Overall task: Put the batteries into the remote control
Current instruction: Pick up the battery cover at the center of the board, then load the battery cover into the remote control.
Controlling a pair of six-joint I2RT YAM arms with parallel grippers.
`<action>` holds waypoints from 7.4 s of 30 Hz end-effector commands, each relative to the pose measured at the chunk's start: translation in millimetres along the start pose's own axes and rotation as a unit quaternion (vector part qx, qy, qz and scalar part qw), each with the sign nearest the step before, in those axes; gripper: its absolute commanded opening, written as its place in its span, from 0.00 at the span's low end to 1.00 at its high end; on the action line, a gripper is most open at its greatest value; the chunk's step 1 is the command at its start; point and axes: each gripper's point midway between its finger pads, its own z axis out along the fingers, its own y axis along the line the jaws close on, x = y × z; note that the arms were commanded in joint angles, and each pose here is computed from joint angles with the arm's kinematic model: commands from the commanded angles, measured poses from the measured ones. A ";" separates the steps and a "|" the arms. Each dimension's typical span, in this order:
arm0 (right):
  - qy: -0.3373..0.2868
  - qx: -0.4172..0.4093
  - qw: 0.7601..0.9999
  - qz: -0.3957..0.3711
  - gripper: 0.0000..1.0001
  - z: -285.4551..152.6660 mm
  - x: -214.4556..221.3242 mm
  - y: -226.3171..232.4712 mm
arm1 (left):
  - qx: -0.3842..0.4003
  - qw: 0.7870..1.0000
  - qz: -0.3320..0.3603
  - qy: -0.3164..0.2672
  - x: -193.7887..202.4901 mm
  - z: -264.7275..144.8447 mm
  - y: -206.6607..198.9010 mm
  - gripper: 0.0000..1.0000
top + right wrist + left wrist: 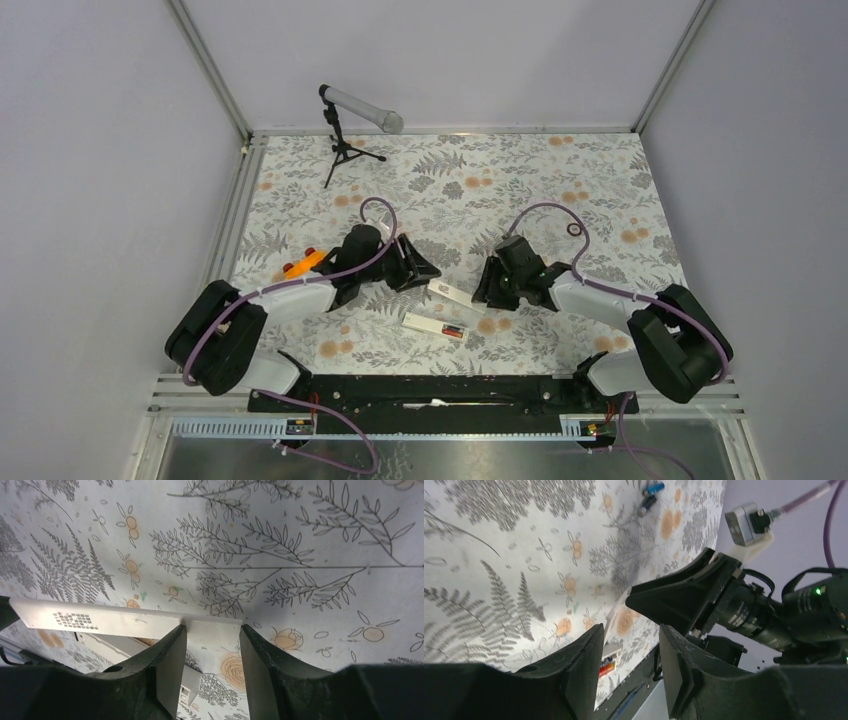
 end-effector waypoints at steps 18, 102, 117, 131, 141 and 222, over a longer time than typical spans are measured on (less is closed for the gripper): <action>0.039 -0.052 0.998 -0.026 0.50 -12.8 28.5 1.5 | -0.007 0.999 -0.023 0.030 63.1 -25.0 1.2 0.44; 0.017 -0.544 0.829 -0.131 0.51 -226.2 45.5 145.9 | 0.240 0.957 0.118 0.114 46.4 -152.1 -110.9 0.00; -0.058 -0.521 0.851 -0.012 0.38 -226.6 9.9 147.1 | 0.256 0.958 0.090 0.095 38.5 -165.3 -123.8 0.00; -0.015 -0.397 0.916 0.045 0.00 -159.1 27.3 101.8 | 0.030 0.994 0.103 -0.024 11.2 -145.3 -37.8 0.99; -0.009 -0.345 0.933 0.103 0.00 -98.3 50.8 52.5 | -0.074 0.993 0.054 -0.076 9.2 -122.5 46.8 0.98; 0.051 -0.300 0.937 0.171 0.00 -40.4 67.5 59.2 | -0.077 0.997 -0.005 -0.011 36.1 -65.8 88.5 0.64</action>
